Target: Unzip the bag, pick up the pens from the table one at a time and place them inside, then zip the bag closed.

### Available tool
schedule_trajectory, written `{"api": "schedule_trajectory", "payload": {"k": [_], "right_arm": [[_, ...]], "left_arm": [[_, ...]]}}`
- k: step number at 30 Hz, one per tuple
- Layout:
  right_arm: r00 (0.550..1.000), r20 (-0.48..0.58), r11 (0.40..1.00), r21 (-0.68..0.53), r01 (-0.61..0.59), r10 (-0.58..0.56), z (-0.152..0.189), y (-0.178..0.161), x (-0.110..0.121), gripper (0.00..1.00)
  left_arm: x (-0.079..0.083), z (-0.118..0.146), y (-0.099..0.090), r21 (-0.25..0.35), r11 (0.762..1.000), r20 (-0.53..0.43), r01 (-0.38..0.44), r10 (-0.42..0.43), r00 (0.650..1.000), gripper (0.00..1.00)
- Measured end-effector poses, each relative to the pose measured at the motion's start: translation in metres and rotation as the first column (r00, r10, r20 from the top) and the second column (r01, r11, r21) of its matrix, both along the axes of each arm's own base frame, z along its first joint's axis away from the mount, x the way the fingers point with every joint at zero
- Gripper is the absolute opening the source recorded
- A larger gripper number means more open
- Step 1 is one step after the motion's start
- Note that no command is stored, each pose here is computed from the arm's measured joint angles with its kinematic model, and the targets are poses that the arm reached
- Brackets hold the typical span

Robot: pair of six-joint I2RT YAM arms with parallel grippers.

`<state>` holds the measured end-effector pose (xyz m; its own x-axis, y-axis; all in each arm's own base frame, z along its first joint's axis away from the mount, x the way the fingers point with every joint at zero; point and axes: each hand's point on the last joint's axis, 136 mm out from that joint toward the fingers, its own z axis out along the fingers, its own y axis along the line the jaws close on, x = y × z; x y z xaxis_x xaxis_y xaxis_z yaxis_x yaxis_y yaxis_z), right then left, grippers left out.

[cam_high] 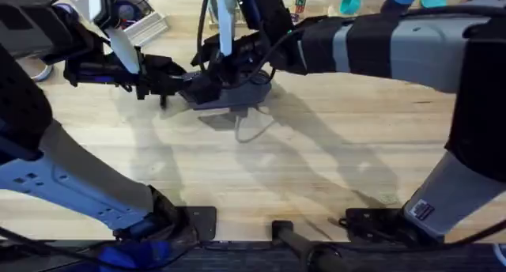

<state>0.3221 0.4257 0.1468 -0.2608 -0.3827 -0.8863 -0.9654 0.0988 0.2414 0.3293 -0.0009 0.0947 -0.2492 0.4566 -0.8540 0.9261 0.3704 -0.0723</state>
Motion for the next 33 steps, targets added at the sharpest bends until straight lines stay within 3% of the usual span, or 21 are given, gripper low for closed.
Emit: {"api": "schedule_trajectory", "payload": {"k": [5,9,10,22,33], "right_arm": [[1.000,0.000,1.000,0.000,0.012,-0.012,0.000,-0.004,0.005,0.996],[1.000,0.000,1.000,0.000,0.013,-0.013,0.000,-0.004,0.006,0.996],[1.000,0.000,1.000,0.000,0.014,-0.014,0.000,-0.005,0.006,0.996],[0.998,-0.009,0.998,-0.008,0.070,-0.070,0.002,-0.017,0.021,0.996],[0.979,0.054,0.980,-0.006,0.199,-0.198,0.036,-0.037,0.053,0.996]], "left_arm": [[0.001,0.000,0.001,0.003,1.000,0.003,-0.002,0.002,1.000,0.375],[0.001,0.000,0.001,0.003,1.000,0.003,-0.004,0.004,1.000,0.950],[0.001,0.000,0.001,0.003,1.000,0.003,-0.004,0.004,1.000,0.981],[0.005,-0.001,0.002,0.013,1.000,0.024,-0.004,0.003,1.000,0.993],[0.008,0.016,0.016,0.000,0.999,-0.010,-0.048,0.048,0.999,0.993]]}}
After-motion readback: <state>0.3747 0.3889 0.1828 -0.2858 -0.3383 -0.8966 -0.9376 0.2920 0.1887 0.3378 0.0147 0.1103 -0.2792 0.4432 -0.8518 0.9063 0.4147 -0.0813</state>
